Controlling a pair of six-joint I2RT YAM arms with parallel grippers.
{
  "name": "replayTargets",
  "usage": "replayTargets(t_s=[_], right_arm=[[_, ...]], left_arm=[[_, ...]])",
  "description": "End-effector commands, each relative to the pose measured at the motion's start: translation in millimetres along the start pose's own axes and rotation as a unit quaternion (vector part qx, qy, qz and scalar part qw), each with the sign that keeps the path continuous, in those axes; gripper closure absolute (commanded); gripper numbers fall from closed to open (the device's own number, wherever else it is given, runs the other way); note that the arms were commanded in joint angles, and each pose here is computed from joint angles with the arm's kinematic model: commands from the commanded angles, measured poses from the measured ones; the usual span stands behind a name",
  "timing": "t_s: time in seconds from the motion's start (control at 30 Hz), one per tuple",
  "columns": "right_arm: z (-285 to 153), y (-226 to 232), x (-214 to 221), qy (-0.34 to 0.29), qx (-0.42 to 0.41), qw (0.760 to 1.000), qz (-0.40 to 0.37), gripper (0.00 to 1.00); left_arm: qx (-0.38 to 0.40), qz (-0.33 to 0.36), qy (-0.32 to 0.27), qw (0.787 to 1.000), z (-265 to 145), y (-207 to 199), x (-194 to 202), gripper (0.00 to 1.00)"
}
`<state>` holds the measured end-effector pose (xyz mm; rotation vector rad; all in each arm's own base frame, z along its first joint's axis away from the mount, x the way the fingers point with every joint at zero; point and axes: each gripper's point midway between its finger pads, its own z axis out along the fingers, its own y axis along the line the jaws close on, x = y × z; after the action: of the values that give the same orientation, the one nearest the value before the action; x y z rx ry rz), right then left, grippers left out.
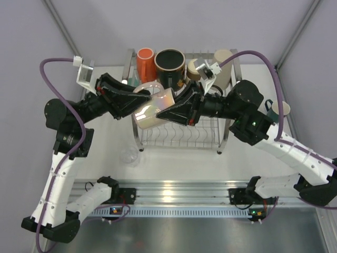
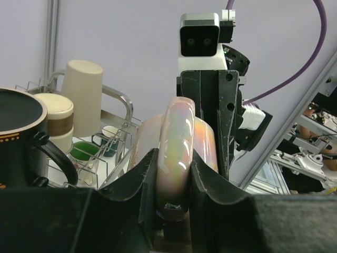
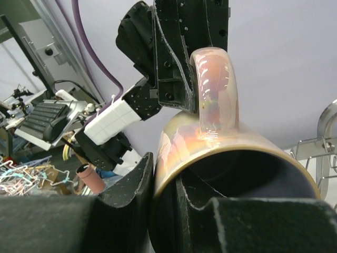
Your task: Load the cups into the dish rack
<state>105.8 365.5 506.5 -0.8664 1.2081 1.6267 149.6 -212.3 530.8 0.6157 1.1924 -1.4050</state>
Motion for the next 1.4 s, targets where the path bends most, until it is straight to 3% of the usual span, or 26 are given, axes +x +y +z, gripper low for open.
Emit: replayTargets(t_s=[0.0, 0.13, 0.23, 0.73, 1.03, 1.37], right_arm=[[-9, 18, -32, -0.052, -0.018, 0.996, -0.065, 0.96], [-14, 10, -21, -0.032, 0.005, 0.997, -0.066, 0.71], [-18, 7, -17, -0.024, 0.013, 0.997, -0.072, 0.62], [-23, -3, 3, -0.003, 0.021, 0.998, -0.059, 0.58], [-32, -5, 27, 0.014, 0.02, 0.999, -0.023, 0.56], [-51, 2, 40, 0.054, 0.031, 0.998, -0.016, 0.48]], left_arm=[[-0.021, -0.038, -0.018, 0.999, -1, -3, -7, 1.0], [-0.049, -0.064, -0.021, 0.997, -2, 4, -7, 1.0], [-0.049, -0.07, -0.02, 0.996, -3, 5, -5, 1.0], [-0.019, -0.087, -0.022, 0.996, -3, -11, -9, 1.0], [-0.062, -0.16, -0.023, 0.985, -6, 6, 4, 1.0], [-0.081, -0.169, -0.016, 0.982, -15, 7, 16, 1.0]])
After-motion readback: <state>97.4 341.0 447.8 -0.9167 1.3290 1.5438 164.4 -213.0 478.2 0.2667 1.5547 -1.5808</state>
